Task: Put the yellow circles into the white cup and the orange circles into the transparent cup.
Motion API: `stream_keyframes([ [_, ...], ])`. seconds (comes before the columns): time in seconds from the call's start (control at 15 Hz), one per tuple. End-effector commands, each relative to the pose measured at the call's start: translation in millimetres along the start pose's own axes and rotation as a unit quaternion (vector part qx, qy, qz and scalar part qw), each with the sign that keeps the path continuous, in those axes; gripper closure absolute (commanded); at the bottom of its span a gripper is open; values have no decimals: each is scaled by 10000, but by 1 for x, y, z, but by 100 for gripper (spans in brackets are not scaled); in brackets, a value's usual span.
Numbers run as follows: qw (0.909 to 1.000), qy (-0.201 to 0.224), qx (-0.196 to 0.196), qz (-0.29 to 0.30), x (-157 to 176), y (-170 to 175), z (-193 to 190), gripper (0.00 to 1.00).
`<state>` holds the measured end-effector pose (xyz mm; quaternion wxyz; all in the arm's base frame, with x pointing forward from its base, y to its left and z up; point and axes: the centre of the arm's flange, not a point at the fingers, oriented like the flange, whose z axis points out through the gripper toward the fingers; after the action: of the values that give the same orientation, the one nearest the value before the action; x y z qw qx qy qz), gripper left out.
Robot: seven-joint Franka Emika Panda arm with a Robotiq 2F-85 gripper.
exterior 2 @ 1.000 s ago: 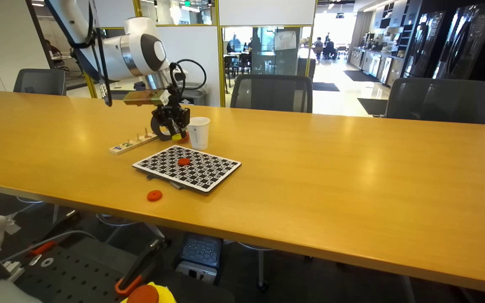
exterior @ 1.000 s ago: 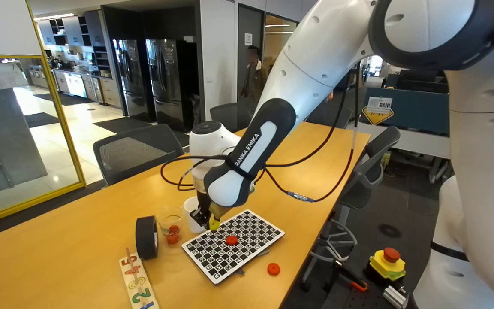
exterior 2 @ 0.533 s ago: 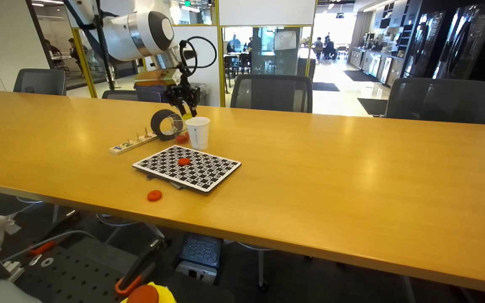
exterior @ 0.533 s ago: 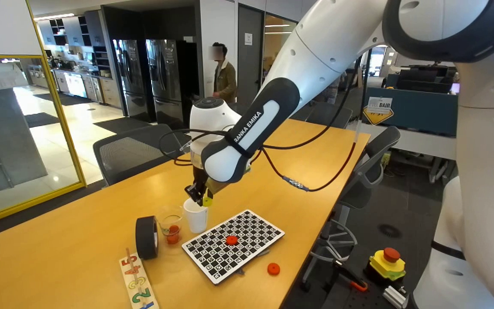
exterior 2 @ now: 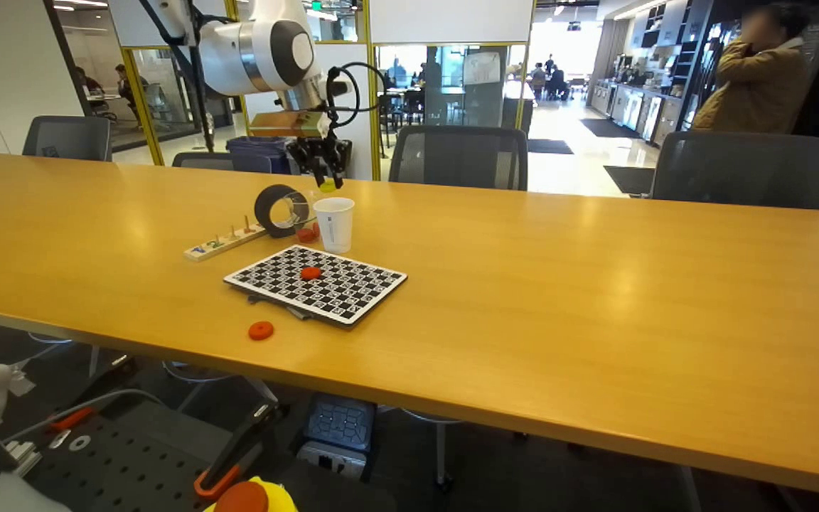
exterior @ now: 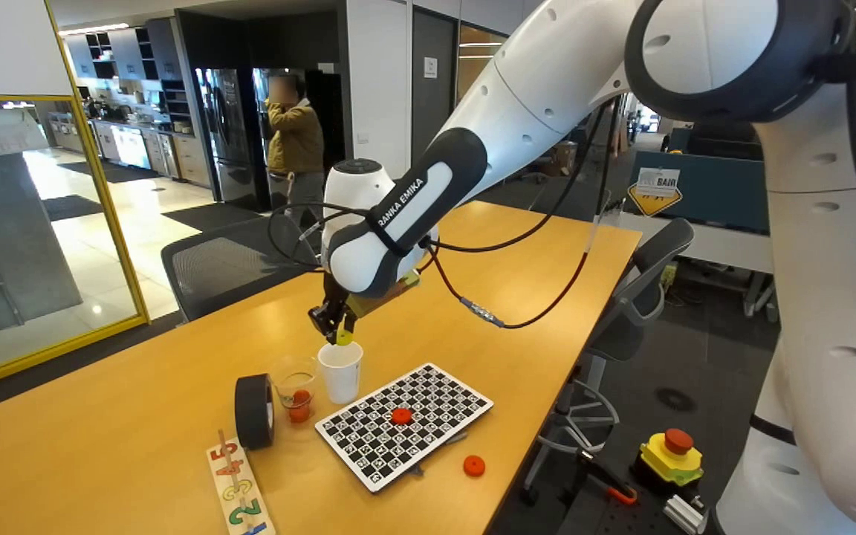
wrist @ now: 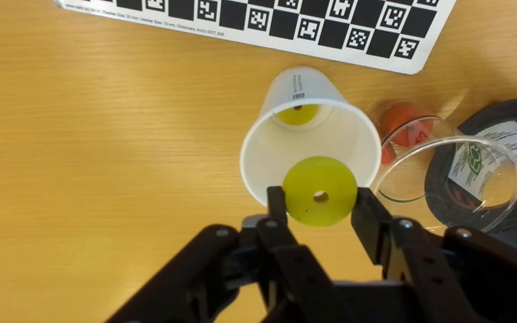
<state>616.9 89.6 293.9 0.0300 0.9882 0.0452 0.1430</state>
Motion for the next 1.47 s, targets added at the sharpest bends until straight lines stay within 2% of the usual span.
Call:
stream_keyframes([
  [0.0, 9997, -85, 187, -116, 18, -5, 9, 78],
  [0.2, 9995, -187, 236, -137, 20, -8, 16, 78],
  [0.27, 9994, -251, 221, -122, 20, -7, 17, 33],
  [0.4, 9993, -330, 133, -83, 18, -6, 18, 27],
  [0.6, 9994, -331, -4, 26, 15, -2, 14, 5],
  [0.67, 9995, -301, -54, 65, 12, -1, 11, 0],
  [1.0, 9957, -306, -661, 570, -17, 1, -2, 0],
  [1.2, 9929, -409, -788, 787, -50, -6, -1, 0],
  [1.4, 9920, -586, -705, 868, -86, -16, 6, 0],
])
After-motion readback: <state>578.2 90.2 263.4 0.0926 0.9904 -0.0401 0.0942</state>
